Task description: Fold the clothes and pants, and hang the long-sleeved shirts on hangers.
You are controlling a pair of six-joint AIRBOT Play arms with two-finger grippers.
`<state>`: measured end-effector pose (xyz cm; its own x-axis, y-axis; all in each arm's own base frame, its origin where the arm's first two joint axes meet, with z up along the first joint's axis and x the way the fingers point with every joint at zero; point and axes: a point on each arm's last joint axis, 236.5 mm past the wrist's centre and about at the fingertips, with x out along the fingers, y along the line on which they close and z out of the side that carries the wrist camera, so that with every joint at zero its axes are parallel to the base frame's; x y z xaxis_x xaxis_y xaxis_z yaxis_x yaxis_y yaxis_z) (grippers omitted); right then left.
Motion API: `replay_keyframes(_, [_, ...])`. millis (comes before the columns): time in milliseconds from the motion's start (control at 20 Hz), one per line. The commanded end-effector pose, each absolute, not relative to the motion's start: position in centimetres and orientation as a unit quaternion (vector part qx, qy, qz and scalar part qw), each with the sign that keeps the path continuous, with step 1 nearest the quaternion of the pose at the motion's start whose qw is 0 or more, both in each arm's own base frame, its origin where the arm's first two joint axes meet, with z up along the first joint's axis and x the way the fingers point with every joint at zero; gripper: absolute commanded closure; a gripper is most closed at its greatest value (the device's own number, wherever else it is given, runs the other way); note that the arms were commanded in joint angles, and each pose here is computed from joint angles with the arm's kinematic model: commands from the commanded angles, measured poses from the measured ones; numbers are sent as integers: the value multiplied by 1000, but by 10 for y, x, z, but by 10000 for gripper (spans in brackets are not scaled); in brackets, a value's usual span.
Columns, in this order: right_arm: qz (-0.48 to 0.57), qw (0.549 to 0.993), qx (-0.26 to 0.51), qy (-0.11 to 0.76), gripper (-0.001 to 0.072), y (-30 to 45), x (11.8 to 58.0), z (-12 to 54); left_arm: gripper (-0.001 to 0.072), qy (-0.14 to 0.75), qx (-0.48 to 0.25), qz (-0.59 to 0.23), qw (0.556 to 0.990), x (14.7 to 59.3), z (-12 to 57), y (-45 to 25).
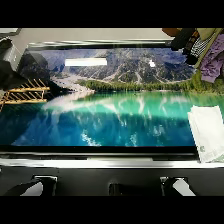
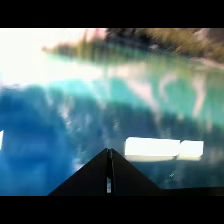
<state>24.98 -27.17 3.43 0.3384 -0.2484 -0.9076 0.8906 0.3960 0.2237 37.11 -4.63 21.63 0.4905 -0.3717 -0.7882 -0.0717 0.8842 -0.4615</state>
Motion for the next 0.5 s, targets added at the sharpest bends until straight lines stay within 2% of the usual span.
replay_keyframes(0, [-237, 842, 318, 366, 479, -211, 343, 95, 692, 571, -128, -62, 808, 356, 145, -34])
replay_keyframes(50, [-192, 851, 294, 391, 543, -177, 357, 92, 692, 590, -114, -62, 797, 350, 126, -37])
replay_keyframes(100, [-140, 858, 263, 419, 577, -137, 370, 87, 692, 605, -106, -68, 786, 345, 108, -43])
replay_keyframes(200, [-43, 859, 203, 467, 585, -60, 383, 77, 692, 618, -102, -75, 776, 339, 82, -54])
replay_keyframes(300, [50, 839, 133, 525, 632, 12, 370, 62, 692, 623, -93, -85, 772, 334, 65, -62])
replay_keyframes(350, [89, 823, 98, 552, 679, 41, 358, 55, 692, 626, -88, -90, 770, 332, 59, -65])
replay_keyframes(450, [132, 799, 45, 586, 682, 76, 337, 47, 691, 635, -73, -103, 762, 325, 48, -70])
